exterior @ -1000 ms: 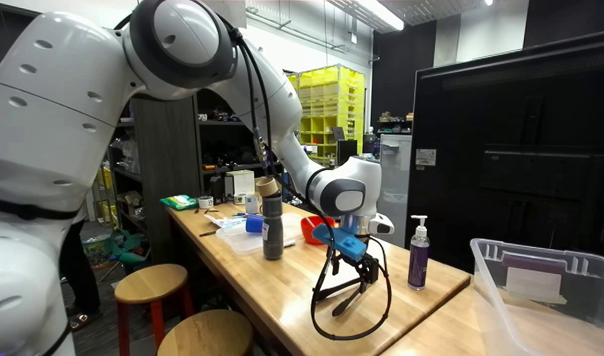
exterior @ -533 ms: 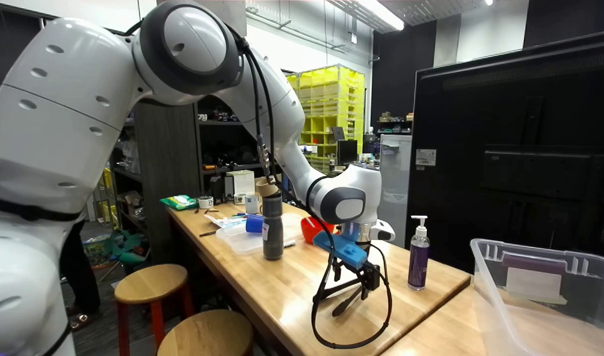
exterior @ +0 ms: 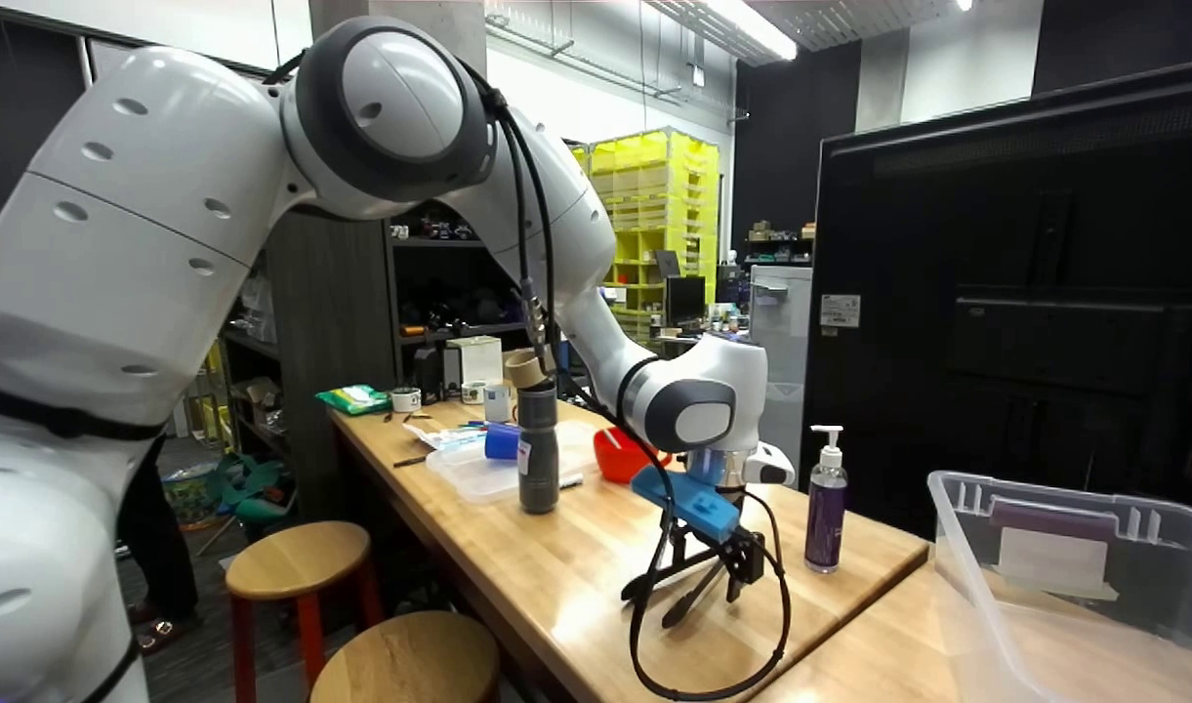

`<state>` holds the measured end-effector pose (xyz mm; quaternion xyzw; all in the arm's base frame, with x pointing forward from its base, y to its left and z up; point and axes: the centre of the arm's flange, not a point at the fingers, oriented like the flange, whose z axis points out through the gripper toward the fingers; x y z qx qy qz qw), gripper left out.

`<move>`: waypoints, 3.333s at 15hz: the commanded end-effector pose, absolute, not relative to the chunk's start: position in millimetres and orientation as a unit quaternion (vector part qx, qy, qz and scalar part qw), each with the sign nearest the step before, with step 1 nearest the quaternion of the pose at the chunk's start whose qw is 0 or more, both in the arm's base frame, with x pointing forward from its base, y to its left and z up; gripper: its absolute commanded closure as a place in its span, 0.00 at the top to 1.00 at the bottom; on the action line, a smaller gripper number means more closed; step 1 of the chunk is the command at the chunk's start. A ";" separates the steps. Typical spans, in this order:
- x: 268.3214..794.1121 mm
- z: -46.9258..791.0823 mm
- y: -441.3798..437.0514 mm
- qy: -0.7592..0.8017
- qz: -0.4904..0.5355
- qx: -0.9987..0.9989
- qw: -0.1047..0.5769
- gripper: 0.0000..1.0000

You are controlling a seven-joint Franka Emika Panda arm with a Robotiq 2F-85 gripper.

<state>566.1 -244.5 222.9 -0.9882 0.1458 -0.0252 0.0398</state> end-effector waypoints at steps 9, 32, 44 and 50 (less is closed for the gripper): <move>578.3 227.1 -238.5 0.100 -0.050 -0.993 0.029 0.64; 545.1 256.5 -233.3 0.224 -0.187 -0.956 -0.001 0.38; 498.9 324.8 -189.6 0.227 -0.331 -0.915 -0.050 0.38; 492.1 361.2 -179.3 0.248 -0.395 -0.883 -0.053 0.36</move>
